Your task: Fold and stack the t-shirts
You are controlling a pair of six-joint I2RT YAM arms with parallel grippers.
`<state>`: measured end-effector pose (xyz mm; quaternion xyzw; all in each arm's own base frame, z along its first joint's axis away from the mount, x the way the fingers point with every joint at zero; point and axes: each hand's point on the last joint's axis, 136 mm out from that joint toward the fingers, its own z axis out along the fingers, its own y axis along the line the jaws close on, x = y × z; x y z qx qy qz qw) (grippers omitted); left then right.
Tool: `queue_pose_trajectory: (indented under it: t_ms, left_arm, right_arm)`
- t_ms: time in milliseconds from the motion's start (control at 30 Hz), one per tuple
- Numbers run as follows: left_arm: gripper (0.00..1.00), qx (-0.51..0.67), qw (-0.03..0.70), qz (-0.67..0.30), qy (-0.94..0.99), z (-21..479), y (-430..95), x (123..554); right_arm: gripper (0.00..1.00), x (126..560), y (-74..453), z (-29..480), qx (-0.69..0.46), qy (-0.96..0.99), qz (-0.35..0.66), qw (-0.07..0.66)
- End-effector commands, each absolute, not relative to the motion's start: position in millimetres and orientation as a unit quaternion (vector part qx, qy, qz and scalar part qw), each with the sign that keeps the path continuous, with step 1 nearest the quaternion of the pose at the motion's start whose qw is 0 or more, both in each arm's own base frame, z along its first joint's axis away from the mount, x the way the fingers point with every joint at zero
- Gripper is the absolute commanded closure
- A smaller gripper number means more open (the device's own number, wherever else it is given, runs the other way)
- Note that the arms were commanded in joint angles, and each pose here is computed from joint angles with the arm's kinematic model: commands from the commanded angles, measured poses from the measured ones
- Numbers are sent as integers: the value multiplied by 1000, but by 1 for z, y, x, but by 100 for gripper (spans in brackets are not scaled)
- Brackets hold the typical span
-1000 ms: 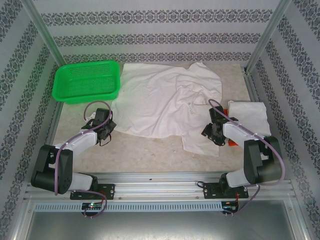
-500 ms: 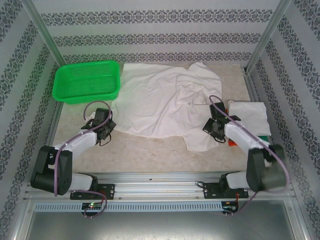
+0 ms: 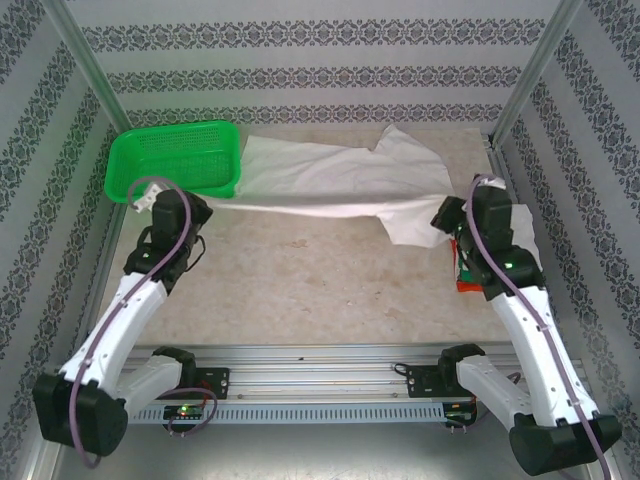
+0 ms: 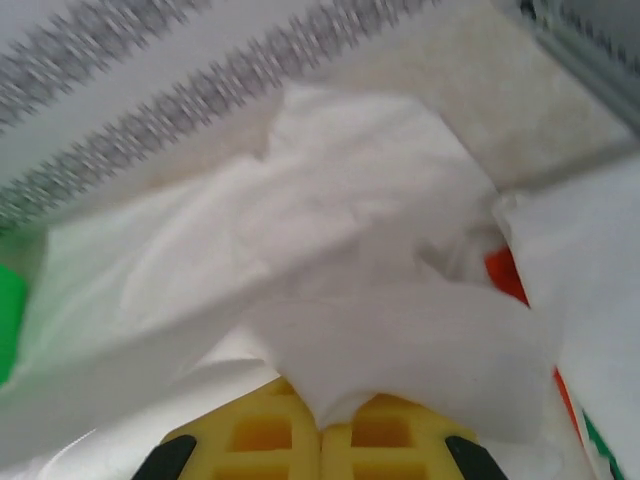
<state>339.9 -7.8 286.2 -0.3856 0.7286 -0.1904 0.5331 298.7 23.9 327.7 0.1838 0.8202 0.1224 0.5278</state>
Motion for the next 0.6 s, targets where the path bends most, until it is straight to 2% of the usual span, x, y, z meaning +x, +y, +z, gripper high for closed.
queue_pose_trajectory:
  t_ms: [0, 133, 267, 567]
  left_arm:
    - [100, -374, 560, -154, 723, 320, 8, 326]
    - [100, -356, 590, -165, 706, 357, 7, 325]
    - [100, -343, 590, -156, 714, 362, 3, 344]
    - [100, -329, 546, -157, 754, 330, -21, 436]
  right_arm:
    - [100, 287, 16, 370, 156, 804, 102, 565]
    - [100, 292, 22, 395, 126, 807, 107, 566]
    - [100, 311, 27, 396, 112, 817, 114, 553]
    - [100, 391, 26, 376, 120, 834, 121, 524]
